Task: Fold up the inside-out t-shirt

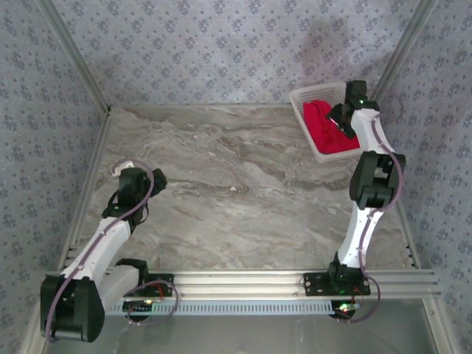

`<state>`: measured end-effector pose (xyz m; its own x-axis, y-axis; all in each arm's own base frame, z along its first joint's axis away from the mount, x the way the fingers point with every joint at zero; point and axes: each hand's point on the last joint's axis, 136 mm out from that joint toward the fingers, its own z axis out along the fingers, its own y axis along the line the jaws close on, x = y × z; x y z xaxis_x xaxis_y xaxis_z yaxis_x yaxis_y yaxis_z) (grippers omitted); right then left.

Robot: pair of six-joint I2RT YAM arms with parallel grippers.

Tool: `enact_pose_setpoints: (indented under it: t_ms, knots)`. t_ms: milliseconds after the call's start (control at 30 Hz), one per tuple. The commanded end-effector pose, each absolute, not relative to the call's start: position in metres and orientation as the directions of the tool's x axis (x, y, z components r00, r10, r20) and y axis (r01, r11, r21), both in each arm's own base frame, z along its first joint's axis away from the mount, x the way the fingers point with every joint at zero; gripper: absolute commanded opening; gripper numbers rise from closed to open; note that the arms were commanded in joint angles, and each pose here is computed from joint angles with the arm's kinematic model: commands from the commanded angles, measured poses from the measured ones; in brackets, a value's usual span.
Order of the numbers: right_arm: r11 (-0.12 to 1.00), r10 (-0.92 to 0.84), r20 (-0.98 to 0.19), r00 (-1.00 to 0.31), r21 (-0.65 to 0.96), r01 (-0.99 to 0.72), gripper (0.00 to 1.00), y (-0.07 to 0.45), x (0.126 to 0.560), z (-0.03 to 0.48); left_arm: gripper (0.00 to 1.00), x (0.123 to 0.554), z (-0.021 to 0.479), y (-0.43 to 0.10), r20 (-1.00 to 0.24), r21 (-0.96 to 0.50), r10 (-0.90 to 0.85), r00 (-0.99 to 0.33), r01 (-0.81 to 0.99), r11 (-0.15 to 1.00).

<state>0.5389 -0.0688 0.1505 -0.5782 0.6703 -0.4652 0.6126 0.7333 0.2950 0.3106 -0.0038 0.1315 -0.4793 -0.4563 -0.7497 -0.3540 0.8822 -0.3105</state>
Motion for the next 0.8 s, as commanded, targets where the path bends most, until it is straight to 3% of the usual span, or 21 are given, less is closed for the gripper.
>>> enact_pose_setpoints:
  t_ms: [0, 167, 533, 767]
  knots:
    - [0.723, 0.689, -0.350, -0.635, 0.261, 0.640, 0.77, -0.054, 0.529, 0.146, 1.00, 0.315, 0.134, -0.009, -0.747, -0.335, -0.466, -0.473, -0.338, 0.880]
    - [0.711, 0.703, -0.254, -0.664, 0.237, 0.662, 0.77, -0.045, 0.530, 0.132, 1.00, 0.319, 0.131, -0.011, -0.736, -0.326, -0.461, -0.496, -0.337, 0.883]
    - [0.615, 0.785, -0.107, -0.610, 0.243, 0.750, 0.62, -0.055, 0.531, 0.107, 1.00, 0.321, 0.128, -0.014, -0.722, -0.322, -0.456, -0.521, -0.330, 0.887]
    - [0.603, 0.790, -0.075, -0.609, 0.273, 0.750, 0.17, -0.051, 0.535, 0.105, 1.00, 0.321, 0.129, -0.012, -0.722, -0.303, -0.446, -0.529, -0.337, 0.891]
